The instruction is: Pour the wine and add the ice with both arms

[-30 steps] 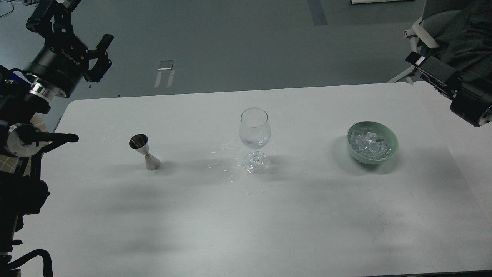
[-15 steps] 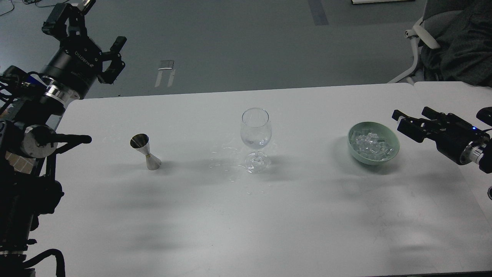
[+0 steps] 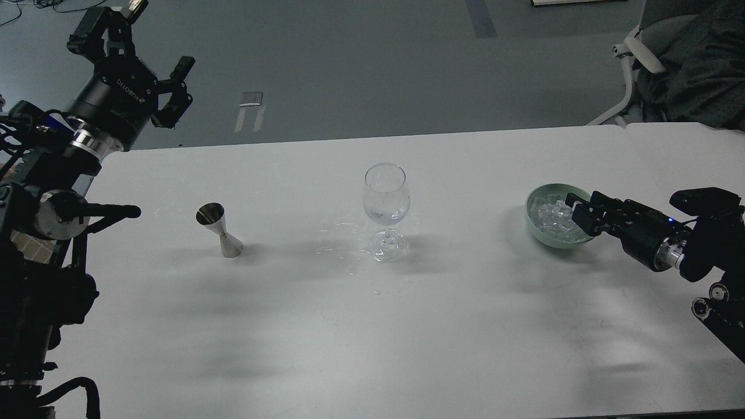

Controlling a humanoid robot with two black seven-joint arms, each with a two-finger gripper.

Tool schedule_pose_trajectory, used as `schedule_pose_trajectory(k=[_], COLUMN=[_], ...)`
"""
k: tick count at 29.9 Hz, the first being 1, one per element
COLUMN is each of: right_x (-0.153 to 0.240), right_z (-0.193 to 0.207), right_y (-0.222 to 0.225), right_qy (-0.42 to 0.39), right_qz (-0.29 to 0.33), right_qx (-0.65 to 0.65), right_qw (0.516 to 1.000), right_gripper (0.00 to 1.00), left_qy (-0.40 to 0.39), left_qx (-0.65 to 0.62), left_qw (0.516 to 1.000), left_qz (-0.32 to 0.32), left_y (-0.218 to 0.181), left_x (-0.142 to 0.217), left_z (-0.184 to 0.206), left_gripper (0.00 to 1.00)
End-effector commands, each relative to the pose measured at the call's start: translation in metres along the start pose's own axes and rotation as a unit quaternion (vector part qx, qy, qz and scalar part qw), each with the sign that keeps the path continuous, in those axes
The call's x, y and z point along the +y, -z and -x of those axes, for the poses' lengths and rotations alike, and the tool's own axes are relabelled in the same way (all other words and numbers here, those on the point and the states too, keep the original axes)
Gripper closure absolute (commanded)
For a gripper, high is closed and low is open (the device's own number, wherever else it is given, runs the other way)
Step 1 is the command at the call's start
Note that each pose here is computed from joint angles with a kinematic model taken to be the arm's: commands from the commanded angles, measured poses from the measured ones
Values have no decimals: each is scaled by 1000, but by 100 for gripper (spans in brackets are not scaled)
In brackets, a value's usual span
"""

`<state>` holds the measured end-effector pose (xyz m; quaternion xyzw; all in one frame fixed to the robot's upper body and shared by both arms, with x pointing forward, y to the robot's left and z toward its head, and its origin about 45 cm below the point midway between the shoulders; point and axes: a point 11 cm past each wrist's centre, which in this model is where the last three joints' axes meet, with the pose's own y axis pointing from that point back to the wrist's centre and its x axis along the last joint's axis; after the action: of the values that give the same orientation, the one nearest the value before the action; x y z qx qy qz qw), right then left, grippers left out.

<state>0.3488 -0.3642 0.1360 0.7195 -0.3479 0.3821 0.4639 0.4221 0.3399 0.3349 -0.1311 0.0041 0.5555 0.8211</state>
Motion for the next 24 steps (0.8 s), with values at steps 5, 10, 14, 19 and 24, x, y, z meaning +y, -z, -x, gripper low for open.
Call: schedule_pose_trajectory(k=[5,10,14,19,24], right_x=[-14,-14,-16,-17,-17], right_z=[2,7,15,18,21], right_y=[6,6,4,5,3], right_qy=[6,14,21,23,26], right_qz=[-3,-2,3,5,8], right_qx=[0,2,-3,-7,-7], right_qw=[1000,1000,1000,1000,1000], right_gripper=[43,43,43,43,55], left_qy=[0,1,1,0,0], left_qx=[1,1,1,0,-1], left_qw=[1000,1000,1000,1000,1000], left_qz=[1,0,0,0,1], left_y=[0,1,1,0,0], left_x=[-1,0,0,0,0], left_z=[0,0,0,0,0], left_gripper=[2,2,2,2,2])
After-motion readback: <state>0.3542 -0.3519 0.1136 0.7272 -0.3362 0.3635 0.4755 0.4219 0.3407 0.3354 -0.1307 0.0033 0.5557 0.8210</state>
